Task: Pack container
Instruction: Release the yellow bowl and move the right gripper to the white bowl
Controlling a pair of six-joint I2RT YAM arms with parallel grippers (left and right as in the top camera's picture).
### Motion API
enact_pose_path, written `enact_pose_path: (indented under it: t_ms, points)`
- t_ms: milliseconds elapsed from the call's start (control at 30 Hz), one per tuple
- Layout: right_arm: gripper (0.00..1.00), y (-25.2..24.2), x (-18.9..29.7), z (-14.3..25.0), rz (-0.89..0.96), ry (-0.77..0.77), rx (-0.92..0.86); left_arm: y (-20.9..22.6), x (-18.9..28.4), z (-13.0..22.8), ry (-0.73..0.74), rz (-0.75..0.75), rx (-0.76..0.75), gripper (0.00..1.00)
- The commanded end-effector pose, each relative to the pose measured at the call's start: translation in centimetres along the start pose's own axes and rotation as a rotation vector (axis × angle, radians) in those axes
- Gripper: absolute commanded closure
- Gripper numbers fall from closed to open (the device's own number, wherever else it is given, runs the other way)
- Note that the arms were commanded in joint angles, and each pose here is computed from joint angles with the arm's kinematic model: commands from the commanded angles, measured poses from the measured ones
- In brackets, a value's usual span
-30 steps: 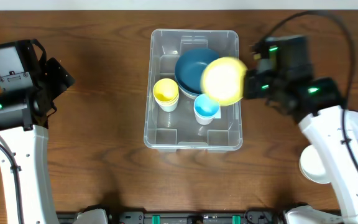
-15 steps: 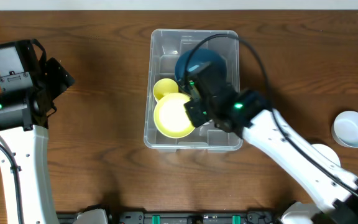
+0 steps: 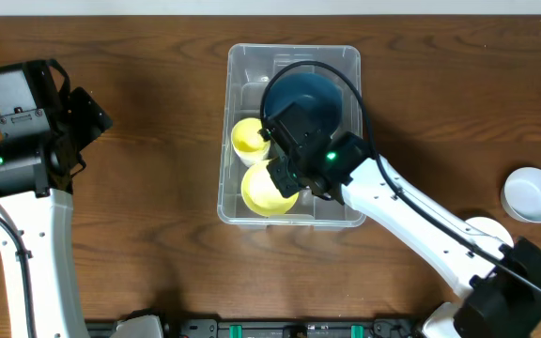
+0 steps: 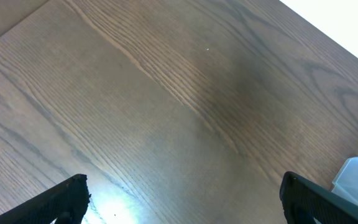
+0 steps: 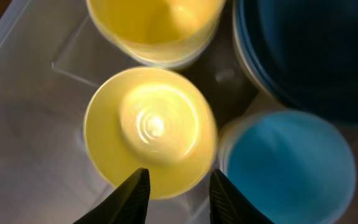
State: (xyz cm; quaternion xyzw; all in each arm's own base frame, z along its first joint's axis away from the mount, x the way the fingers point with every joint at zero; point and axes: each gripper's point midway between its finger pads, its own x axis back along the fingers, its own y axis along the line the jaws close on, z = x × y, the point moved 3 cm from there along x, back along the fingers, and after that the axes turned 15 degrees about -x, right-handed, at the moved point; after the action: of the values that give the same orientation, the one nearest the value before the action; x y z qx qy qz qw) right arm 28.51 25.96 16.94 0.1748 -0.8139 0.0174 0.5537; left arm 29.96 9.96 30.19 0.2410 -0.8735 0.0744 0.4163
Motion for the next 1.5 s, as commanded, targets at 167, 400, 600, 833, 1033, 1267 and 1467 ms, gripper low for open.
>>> enact_pose_path:
  t_ms: [167, 400, 600, 833, 1033, 1267, 1467]
  points:
    - [0.58, -7.0, 11.1, -1.5, 0.147, -0.231, -0.262, 0.3, 0.0, -0.3, -0.005, -0.013, 0.006, 0.02]
    - [0.48, -17.3, 17.9, 2.3, 0.406, -0.33, -0.657, 0.3, 0.0, -0.3, -0.005, -0.013, 0.005, 0.02]
    - [0.43, -24.7, 20.1, 4.9, 0.585, -0.362, -0.918, 0.3, 0.0, -0.3, -0.005, -0.013, 0.006, 0.02]
    - [0.39, -31.3, 19.0, 8.0, 0.657, -0.349, -1.182, 0.3, 0.0, -0.3, -0.005, -0.013, 0.006, 0.02]
    - [0.36, -35.3, 15.6, 10.7, 0.585, -0.353, -1.362, 0.3, 0.0, -0.3, -0.005, -0.014, 0.006, 0.02]
    - [0.35, -38.3, 10.9, 15.4, 0.54, -0.339, -1.514, 0.3, 0.0, -0.3, -0.005, -0.013, 0.006, 0.02]
    - [0.34, -39.3, 8.5, 18.7, 0.573, -0.338, -1.58, 0.3, 0.0, -0.3, -0.005, -0.014, 0.006, 0.02]
